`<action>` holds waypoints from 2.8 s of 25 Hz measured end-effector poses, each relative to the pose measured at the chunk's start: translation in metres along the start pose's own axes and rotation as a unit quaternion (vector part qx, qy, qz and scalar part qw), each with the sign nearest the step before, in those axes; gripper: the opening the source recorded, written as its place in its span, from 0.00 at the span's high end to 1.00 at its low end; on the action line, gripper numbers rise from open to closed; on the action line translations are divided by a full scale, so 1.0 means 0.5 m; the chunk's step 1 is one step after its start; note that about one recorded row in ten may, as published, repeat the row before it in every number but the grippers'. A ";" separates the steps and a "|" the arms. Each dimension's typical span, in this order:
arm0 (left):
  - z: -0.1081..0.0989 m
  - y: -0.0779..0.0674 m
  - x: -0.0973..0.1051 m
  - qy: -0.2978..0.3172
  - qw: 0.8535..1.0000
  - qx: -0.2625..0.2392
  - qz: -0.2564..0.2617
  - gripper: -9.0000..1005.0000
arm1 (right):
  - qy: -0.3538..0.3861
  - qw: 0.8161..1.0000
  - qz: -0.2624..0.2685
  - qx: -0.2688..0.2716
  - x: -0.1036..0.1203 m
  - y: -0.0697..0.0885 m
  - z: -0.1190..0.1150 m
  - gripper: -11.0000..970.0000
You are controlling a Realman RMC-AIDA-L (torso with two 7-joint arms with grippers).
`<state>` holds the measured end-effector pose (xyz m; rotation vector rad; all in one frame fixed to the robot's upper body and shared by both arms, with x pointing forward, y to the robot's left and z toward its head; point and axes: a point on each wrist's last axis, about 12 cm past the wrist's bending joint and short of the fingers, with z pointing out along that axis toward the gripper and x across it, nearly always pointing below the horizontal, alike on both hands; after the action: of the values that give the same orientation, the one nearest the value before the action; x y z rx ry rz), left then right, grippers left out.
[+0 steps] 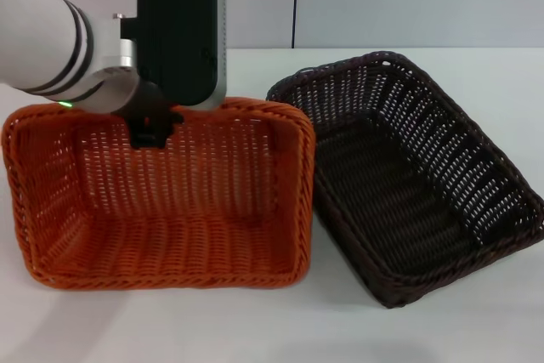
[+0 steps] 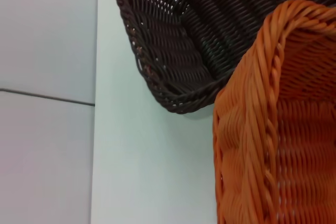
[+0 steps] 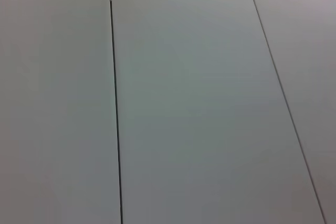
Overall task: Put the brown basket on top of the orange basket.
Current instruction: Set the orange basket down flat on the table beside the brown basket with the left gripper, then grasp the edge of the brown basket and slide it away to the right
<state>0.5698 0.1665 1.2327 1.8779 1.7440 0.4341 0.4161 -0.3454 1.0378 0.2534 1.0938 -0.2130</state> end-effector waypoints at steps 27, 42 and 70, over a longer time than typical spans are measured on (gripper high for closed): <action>0.062 0.039 -0.042 0.009 0.998 0.012 -0.056 0.74 | -0.004 1.000 -0.002 -0.017 0.001 0.004 0.015 0.22; 0.005 0.068 -0.083 -0.029 0.997 -0.045 -0.049 0.37 | -0.004 1.000 -0.005 -0.026 0.001 0.003 0.015 0.22; -0.157 0.024 0.125 -0.241 0.798 -0.463 -0.301 0.23 | 0.012 1.000 -0.008 -0.022 0.011 0.002 0.026 0.22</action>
<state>0.5419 0.2410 1.2954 0.6046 1.2874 0.3932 0.4300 -0.3488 1.0386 0.2080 1.1233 -0.2009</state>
